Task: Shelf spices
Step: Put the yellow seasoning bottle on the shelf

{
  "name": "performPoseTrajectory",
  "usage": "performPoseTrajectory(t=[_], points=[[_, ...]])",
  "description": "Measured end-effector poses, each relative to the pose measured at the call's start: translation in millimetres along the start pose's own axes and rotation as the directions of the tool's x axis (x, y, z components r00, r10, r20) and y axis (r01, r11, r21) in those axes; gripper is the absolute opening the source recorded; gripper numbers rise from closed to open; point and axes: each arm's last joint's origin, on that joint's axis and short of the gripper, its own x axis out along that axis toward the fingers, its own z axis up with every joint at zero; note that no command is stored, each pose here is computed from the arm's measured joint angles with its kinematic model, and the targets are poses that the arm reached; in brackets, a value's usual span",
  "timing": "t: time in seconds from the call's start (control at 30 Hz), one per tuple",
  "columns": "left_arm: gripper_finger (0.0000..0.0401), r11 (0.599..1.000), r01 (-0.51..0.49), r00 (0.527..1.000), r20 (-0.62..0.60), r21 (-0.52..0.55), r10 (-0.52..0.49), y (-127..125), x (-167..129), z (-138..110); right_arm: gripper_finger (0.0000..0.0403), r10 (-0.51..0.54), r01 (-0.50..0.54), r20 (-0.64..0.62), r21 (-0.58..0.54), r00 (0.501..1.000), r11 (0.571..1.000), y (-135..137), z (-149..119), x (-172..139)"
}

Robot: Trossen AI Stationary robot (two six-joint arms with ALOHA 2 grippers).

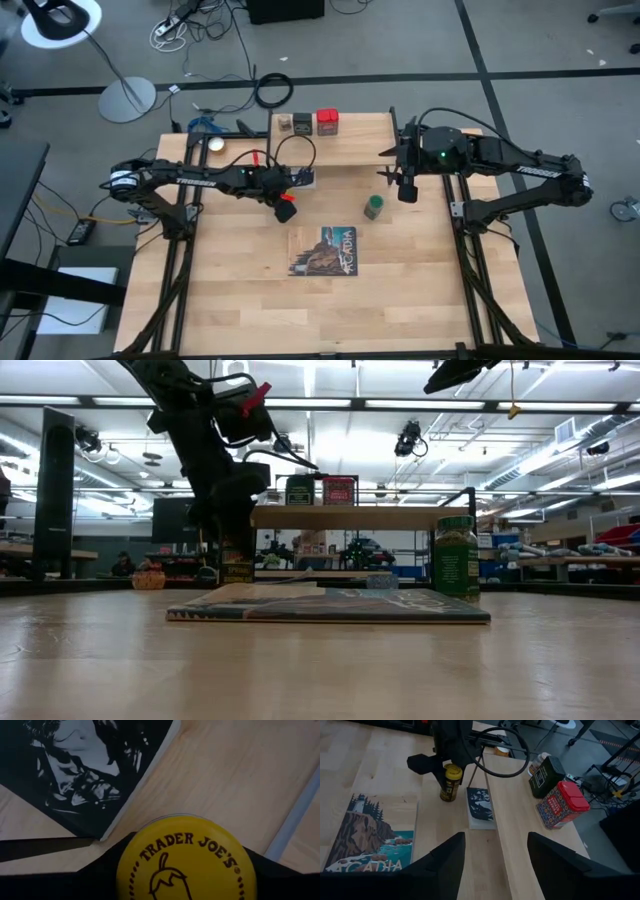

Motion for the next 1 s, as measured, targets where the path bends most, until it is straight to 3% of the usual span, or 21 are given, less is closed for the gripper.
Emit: performPoseTrajectory(t=[0.27,0.57,0.8,1.0], points=[[0.0211,0.997,0.047,0.999,0.008,-0.066,-0.047,-2.3,-6.8,0.9,0.0211,0.0,0.0,0.0,0.009,1.0,1.0,0.0,0.0,0.0],[0.0211,0.995,0.101,0.982,0.161,-0.008,-0.098,-18.2,-58.4,31.8,0.0209,0.0,0.0,-0.002,0.009,1.0,1.0,0.1,-0.2,0.0],[0.0211,0.995,0.059,0.922,0.378,0.084,-0.086,-21.4,-109.2,92.7,0.0209,-0.004,0.004,0.016,0.009,1.0,1.0,-0.4,1.5,0.0],[0.0211,0.99,-0.013,0.906,0.421,0.137,-0.047,-14.0,-126.2,155.2,0.0208,-0.01,0.009,0.038,0.013,0.999,1.0,-1.0,3.7,-0.2]])
